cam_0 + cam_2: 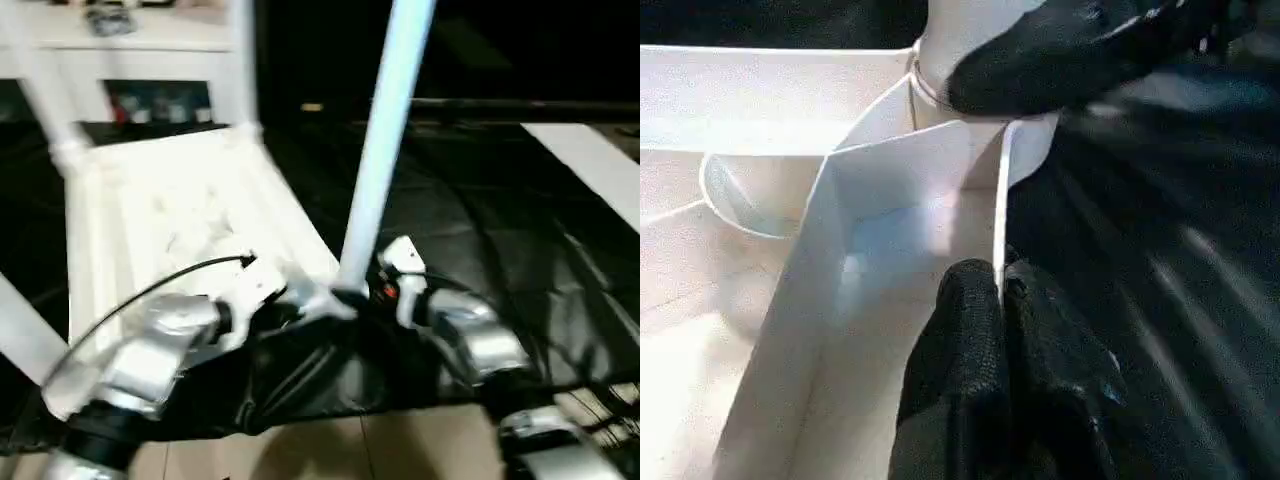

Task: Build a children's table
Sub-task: Rotate leg to tighten

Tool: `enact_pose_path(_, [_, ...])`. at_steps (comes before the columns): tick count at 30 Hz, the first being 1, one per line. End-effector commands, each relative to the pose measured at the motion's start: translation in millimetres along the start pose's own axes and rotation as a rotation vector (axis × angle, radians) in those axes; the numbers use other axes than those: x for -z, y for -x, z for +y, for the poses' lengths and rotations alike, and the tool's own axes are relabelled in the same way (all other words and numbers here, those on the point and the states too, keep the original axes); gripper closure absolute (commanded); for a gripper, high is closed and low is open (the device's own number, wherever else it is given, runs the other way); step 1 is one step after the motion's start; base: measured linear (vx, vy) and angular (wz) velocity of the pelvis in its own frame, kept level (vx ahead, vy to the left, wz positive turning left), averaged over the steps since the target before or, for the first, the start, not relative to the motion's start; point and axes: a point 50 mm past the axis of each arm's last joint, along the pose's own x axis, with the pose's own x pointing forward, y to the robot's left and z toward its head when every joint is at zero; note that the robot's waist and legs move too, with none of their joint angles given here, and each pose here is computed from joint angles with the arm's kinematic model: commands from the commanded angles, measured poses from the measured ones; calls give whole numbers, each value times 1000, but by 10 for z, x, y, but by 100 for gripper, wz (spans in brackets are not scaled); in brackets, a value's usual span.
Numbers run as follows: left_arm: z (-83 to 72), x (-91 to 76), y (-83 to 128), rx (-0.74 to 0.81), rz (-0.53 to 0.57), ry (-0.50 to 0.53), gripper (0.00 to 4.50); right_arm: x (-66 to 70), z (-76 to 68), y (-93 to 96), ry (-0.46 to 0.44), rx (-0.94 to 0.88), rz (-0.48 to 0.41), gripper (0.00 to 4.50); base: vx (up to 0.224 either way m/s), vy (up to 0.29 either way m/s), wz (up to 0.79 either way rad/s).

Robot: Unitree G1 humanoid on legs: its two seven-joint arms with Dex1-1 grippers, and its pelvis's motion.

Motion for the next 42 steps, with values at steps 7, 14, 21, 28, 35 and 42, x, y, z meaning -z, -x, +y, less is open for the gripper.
enact_pose_path(7, [-133,-278,-171,-34,-88,-65,450,-76,548,-342,-79,-173,-46,124,0,0,0])
enact_pose_path(14, [-91,-234,-135,-35,-70,-78,450,-47,289,-122,80,-200,-5,76,0,0,0])
enact_pose_path(21, [-18,-234,-124,-55,-57,-93,450,-169,-423,484,123,-121,-6,76,0,0,0])
enact_pose_path(28, [-11,-192,-97,-50,-44,-98,450,-205,-608,880,120,-232,52,76,0,0,0])
enact_pose_path(35, [-13,-259,-71,-69,-122,-54,395,-132,-438,923,118,-387,117,67,0,0,0])
enact_pose_path(42, [-119,-397,123,-23,-279,49,352,-175,-277,718,117,-478,118,67,0,0,0])
